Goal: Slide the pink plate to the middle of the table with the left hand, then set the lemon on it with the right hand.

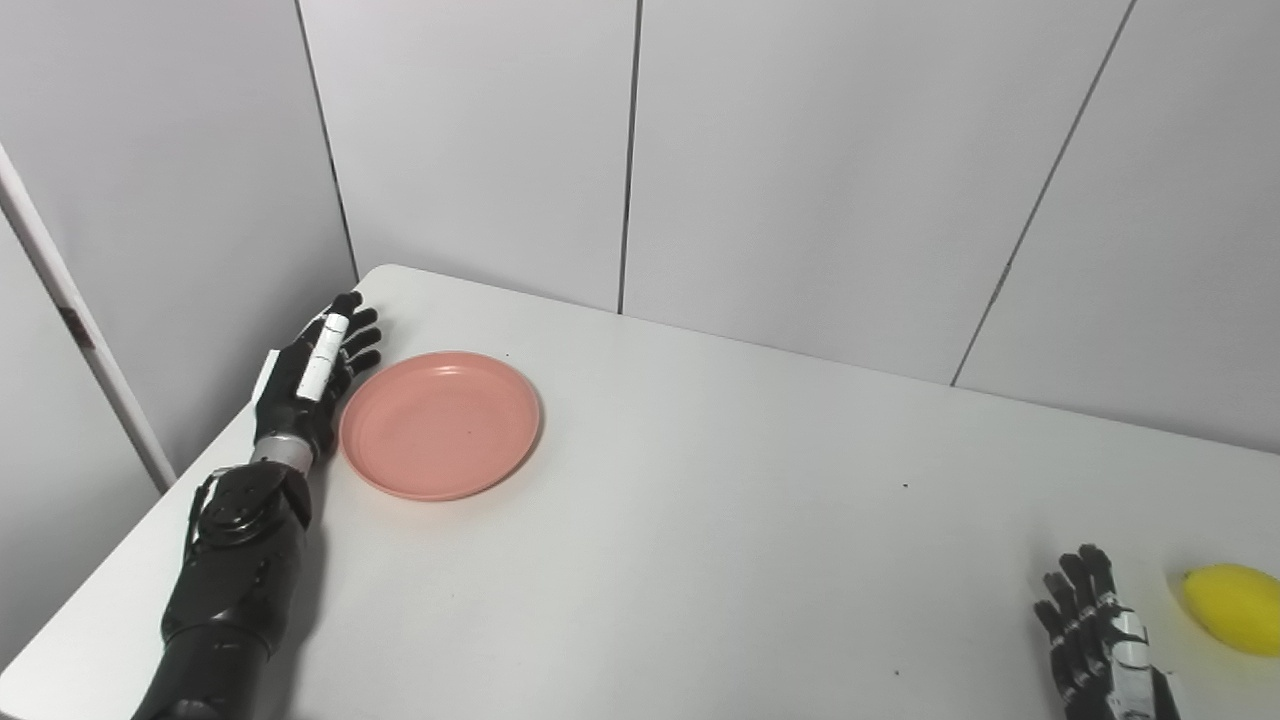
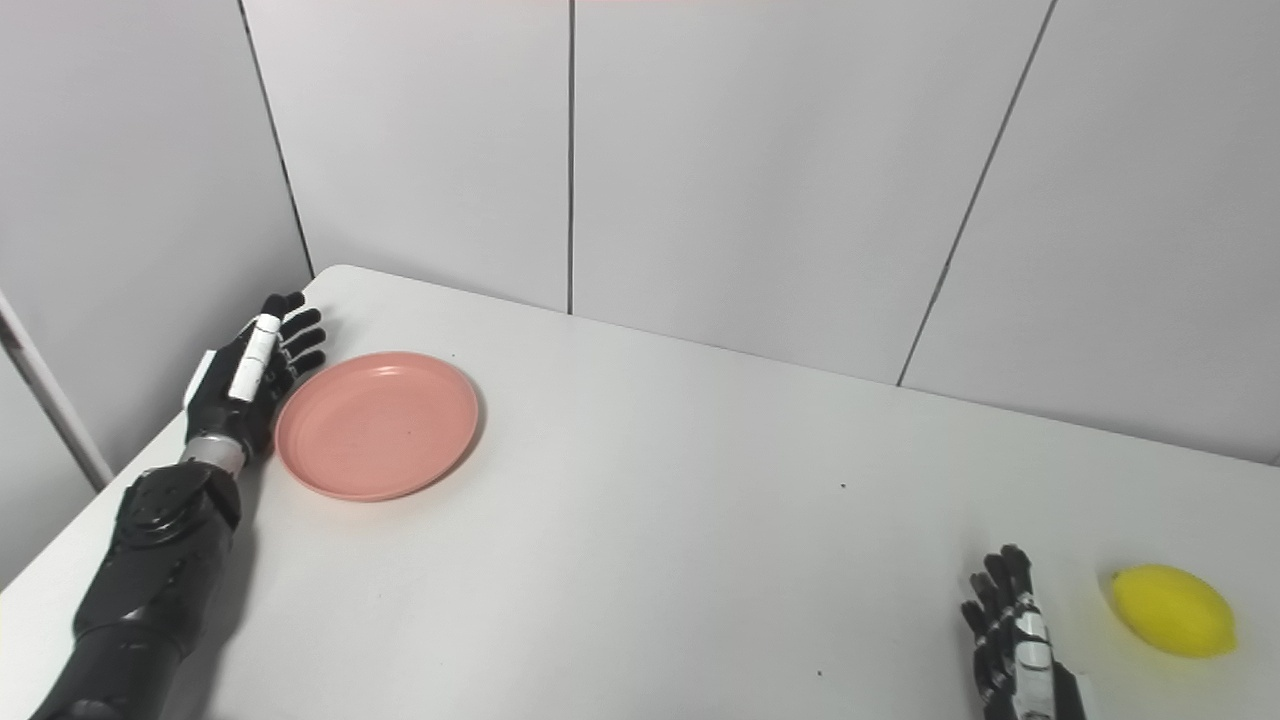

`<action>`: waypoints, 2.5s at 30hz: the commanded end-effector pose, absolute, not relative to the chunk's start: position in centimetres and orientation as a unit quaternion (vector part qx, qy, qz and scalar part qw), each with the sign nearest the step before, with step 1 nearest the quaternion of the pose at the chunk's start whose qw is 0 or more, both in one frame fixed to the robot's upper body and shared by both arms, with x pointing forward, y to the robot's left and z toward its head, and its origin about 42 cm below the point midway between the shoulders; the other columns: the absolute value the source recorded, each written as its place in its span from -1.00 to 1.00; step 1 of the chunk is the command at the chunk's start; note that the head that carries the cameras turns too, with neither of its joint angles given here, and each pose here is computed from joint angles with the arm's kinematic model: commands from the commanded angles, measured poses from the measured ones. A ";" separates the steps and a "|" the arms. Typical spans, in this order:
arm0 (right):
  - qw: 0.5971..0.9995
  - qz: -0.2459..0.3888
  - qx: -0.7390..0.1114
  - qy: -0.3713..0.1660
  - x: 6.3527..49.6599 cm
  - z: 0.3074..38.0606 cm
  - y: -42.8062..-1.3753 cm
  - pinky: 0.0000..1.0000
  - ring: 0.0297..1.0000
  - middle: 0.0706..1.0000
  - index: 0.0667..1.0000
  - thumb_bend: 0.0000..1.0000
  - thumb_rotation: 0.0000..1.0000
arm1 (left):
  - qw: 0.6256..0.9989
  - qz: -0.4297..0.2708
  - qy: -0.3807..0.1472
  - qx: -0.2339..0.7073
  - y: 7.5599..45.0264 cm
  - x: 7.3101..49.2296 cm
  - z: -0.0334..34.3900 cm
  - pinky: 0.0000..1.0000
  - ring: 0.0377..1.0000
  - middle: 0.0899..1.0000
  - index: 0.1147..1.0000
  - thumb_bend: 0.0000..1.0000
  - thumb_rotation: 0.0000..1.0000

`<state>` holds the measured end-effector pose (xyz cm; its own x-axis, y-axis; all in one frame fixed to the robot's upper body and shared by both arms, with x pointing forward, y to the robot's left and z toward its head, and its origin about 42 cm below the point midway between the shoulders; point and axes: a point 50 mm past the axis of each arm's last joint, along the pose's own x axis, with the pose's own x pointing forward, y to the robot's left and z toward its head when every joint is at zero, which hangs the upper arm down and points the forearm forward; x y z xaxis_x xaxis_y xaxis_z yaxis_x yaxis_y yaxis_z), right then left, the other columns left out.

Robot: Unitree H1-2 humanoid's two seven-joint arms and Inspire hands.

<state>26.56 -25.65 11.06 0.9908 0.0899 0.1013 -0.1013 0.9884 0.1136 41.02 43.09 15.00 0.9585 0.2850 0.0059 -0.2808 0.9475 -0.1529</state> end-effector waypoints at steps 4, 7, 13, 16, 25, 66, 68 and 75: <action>0.996 0.047 0.078 -0.017 25.3 9.0 -24.8 1.00 1.00 0.98 1.00 0.21 1.00 | 0.985 0.126 -0.019 -0.116 42.3 41.6 16.6 0.75 0.75 0.77 0.71 0.68 0.53; 0.996 0.046 0.078 -0.017 25.3 9.0 -24.8 1.00 0.99 0.97 1.00 0.22 1.00 | 0.985 0.124 -0.017 -0.117 42.1 41.6 16.9 0.75 0.75 0.79 0.71 0.67 0.54; 0.996 0.046 0.075 -0.018 25.2 9.0 -24.7 1.00 0.98 0.96 1.00 0.24 1.00 | 0.985 0.117 -0.014 -0.125 41.6 41.4 17.0 0.72 0.71 0.76 0.71 0.69 0.50; 0.996 0.045 0.074 -0.019 25.3 9.0 -24.7 1.00 0.97 0.96 1.00 0.24 1.00 | 0.985 0.114 -0.008 -0.128 41.0 41.2 17.0 0.69 0.70 0.72 0.74 0.68 0.46; 0.996 0.047 0.074 -0.021 25.3 9.0 -24.7 1.00 0.95 0.95 1.00 0.24 1.00 | 0.986 0.100 0.001 -0.131 39.3 40.5 16.8 0.71 0.72 0.71 0.68 0.70 0.44; 0.996 0.045 0.080 -0.020 25.4 8.9 -24.2 1.00 0.91 0.91 0.97 0.17 0.90 | 0.989 0.077 0.053 -0.112 32.7 39.9 13.8 0.63 0.62 0.59 0.56 0.63 0.46; 0.996 0.045 0.080 -0.021 25.4 8.9 -24.1 1.00 0.91 0.90 0.96 0.17 0.90 | 0.990 0.070 0.056 -0.106 32.3 40.0 13.5 0.62 0.62 0.62 0.57 0.63 0.48; 0.995 0.042 0.085 -0.020 25.5 8.8 -24.0 1.00 0.89 0.89 0.95 0.17 0.87 | 0.990 0.048 0.063 -0.120 30.8 40.5 12.6 0.78 0.75 0.72 0.58 0.56 0.44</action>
